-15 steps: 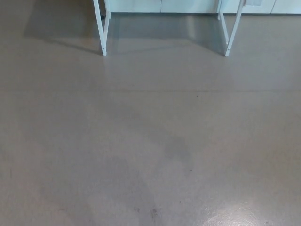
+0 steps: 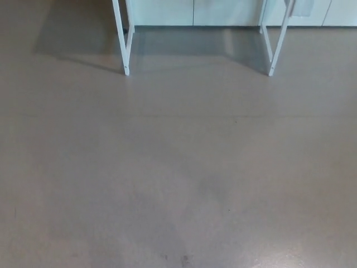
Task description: The robot walks towards a table in front, picks a shampoo with left hand and puts it in a small grey container
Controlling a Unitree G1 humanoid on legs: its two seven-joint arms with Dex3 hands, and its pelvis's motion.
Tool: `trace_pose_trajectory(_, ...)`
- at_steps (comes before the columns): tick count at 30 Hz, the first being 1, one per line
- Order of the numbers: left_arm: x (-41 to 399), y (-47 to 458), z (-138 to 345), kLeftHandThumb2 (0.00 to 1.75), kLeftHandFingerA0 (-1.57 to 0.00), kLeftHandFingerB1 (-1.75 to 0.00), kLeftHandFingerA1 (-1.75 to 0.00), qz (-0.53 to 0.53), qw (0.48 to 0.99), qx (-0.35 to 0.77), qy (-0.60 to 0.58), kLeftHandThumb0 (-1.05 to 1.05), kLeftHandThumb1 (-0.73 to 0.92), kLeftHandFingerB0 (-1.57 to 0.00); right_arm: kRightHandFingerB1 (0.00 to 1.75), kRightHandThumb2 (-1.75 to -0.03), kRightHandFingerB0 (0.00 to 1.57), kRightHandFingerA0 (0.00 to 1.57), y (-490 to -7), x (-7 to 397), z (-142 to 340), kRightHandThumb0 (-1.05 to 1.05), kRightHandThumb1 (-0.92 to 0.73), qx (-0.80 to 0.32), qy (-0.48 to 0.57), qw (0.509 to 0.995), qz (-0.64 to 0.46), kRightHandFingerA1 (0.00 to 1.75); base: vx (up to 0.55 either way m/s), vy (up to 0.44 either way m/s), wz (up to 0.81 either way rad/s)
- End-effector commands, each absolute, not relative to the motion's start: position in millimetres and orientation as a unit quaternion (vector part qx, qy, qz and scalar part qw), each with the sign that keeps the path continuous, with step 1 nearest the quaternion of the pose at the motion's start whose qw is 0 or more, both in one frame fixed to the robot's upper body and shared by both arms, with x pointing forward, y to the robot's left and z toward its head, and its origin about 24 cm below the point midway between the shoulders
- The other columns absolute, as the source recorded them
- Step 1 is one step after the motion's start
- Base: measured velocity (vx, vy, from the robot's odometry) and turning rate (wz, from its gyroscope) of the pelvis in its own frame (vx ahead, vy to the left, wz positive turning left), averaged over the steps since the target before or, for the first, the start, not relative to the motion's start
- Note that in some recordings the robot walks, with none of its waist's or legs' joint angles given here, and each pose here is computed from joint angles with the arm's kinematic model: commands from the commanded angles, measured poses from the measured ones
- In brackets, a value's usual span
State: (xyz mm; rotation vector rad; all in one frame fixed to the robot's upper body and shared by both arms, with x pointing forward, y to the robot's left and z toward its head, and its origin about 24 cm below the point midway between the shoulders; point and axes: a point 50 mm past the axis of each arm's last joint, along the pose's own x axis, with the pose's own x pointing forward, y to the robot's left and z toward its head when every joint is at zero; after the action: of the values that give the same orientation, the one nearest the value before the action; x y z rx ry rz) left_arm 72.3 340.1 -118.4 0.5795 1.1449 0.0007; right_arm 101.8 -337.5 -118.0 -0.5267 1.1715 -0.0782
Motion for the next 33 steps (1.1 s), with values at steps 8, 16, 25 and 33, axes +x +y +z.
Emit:
trace_pose_trajectory(8,55,347,-116,0.61,-0.46,-0.37,-0.45,0.0,0.797,0.268,0.541,-0.4,0.7,-0.34,0.41,-0.61,0.54,0.72,-336,85,-123,-0.37,-0.73,-0.234,0.565,0.791,-0.028,0.49,0.2,0.198,-0.11)
trace_pose_trajectory(16,42,347,-118,0.6,-0.47,-0.36,-0.48,0.016,0.791,0.27,0.549,-0.44,0.69,-0.31,0.41,-0.62,0.53,0.73,-337,76,-123,-0.37,-0.75,-0.239,0.571,0.785,-0.019,0.5,0.27,-0.019,0.12)
trace_pose_trajectory(25,41,348,-117,0.6,-0.51,-0.36,-0.49,0.02,0.788,0.285,0.545,-0.42,0.68,-0.32,0.4,-0.62,0.52,0.69,-336,75,-125,-0.38,-0.74,-0.238,0.577,0.781,-0.018,0.48,0.36,-0.124,0.23)
trace_pose_trajectory(33,40,349,-117,0.6,-0.49,-0.36,-0.48,0.019,0.787,0.284,0.547,-0.42,0.69,-0.32,0.4,-0.61,0.53,0.72,-335,79,-125,-0.38,-0.75,-0.25,0.574,0.78,-0.007,0.5,0.38,0.129,-0.17)
